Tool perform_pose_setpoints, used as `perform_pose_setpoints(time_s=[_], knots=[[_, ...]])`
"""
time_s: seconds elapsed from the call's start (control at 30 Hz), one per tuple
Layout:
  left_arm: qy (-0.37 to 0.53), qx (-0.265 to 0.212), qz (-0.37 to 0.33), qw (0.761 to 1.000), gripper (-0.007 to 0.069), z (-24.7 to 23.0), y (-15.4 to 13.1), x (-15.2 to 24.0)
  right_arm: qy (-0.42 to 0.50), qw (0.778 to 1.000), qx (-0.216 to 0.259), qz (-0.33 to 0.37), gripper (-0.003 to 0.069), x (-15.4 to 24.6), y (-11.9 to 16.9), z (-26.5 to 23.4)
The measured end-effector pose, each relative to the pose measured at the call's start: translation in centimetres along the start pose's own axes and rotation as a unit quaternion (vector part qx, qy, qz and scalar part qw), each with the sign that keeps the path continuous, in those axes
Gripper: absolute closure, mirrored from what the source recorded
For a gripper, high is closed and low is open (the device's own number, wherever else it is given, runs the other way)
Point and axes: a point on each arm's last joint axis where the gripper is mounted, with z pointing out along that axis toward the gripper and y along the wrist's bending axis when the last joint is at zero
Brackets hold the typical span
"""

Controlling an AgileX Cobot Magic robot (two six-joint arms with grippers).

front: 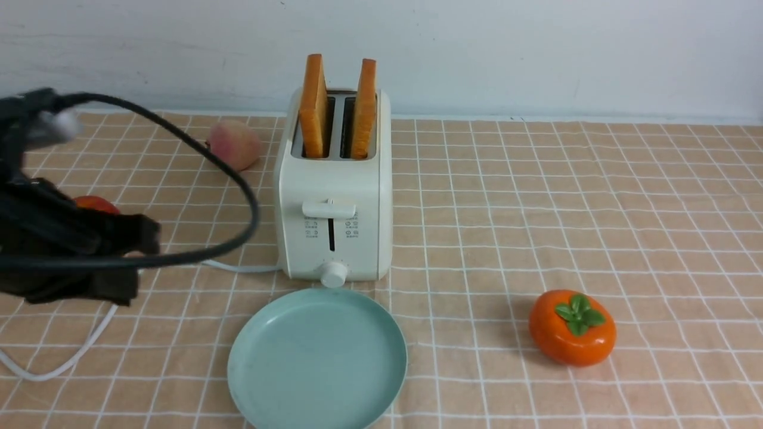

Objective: Take toasted bread from bread machine on light coffee tablecloth place on plate.
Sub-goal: 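Reach for a toast slice standing in the toaster with the left gripper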

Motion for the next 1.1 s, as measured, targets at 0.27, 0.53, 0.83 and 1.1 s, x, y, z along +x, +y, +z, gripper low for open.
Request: perform_pose_setpoints(time_s=[0.27,0.53,0.83,1.1], knots=[[-0.043,0.008,0.093,0.995,0.0639,2.2,-7.0,-9.0,0.065,0.998,-0.01,-0.009,0.0673,-0.4,-1.2,2.8],[-0.066,-0.002,0.094,0.993,0.045,5.4,-10.2,-15.1,0.037,0.998,-0.034,0.04,0.0667,0.4,-1.6,4.3],[-0.078,-0.007,0.081,0.994,0.0024,10.7,-10.5,-17.2,0.008,0.997,-0.043,0.062,0.0667,0.3,-1.8,4.8],[-0.112,-0.032,0.046,0.992,0.0533,9.7,-10.1,-17.8,-0.001,0.996,-0.049,0.068,0.0667,0.1,-1.7,4.7]])
